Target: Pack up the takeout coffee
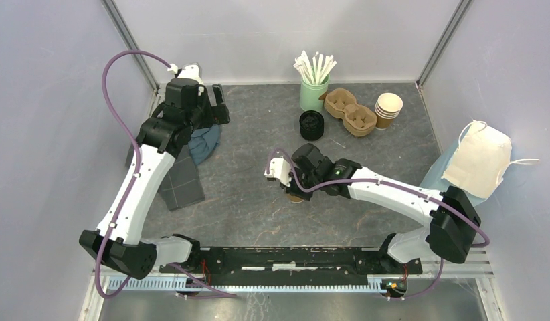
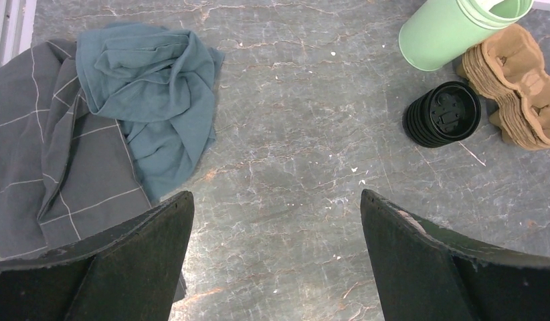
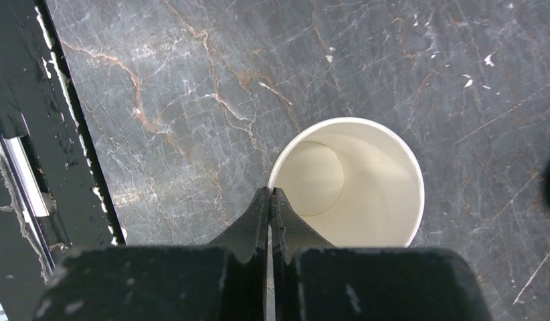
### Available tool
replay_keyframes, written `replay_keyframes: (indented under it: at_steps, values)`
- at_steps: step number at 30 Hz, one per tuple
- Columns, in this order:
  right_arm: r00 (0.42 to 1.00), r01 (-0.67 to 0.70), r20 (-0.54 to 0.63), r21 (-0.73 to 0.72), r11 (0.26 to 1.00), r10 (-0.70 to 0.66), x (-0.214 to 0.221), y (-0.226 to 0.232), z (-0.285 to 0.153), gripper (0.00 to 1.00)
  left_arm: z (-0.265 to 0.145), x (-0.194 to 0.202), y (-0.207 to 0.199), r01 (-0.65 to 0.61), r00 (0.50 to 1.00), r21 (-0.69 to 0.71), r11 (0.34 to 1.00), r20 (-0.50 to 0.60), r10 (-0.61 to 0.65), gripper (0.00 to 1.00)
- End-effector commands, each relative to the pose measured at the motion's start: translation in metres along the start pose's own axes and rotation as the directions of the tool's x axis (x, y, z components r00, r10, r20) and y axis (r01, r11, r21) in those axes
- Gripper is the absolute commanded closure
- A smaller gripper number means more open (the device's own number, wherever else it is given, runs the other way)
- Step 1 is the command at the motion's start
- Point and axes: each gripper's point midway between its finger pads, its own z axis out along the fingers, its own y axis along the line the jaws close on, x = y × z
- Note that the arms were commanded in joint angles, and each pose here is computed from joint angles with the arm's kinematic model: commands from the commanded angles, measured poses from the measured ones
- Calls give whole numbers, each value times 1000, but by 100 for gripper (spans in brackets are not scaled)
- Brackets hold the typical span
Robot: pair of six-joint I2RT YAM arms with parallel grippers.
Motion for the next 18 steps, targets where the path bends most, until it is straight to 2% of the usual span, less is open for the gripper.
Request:
replay_keyframes:
  at_steps: [1, 11, 13, 18]
  values:
    - [999, 13, 37, -8, 1000, -13, -6, 3, 4, 97, -5, -8, -7, 21, 999, 32, 999, 23, -22, 0]
    - [999, -37, -4, 50, 998, 37, 9, 0, 0, 100, 1, -4, -10, 26, 1000, 43, 999, 10, -27, 0]
    - [997, -63, -32, 102, 993, 66, 18, -5, -5, 100, 1, -6, -11, 26, 1000, 46, 999, 12, -26, 0]
    - [989, -138, -17, 228, 964, 146, 38, -11, -26, 100, 1, -5, -10, 23, 1000, 43, 999, 13, -24, 0]
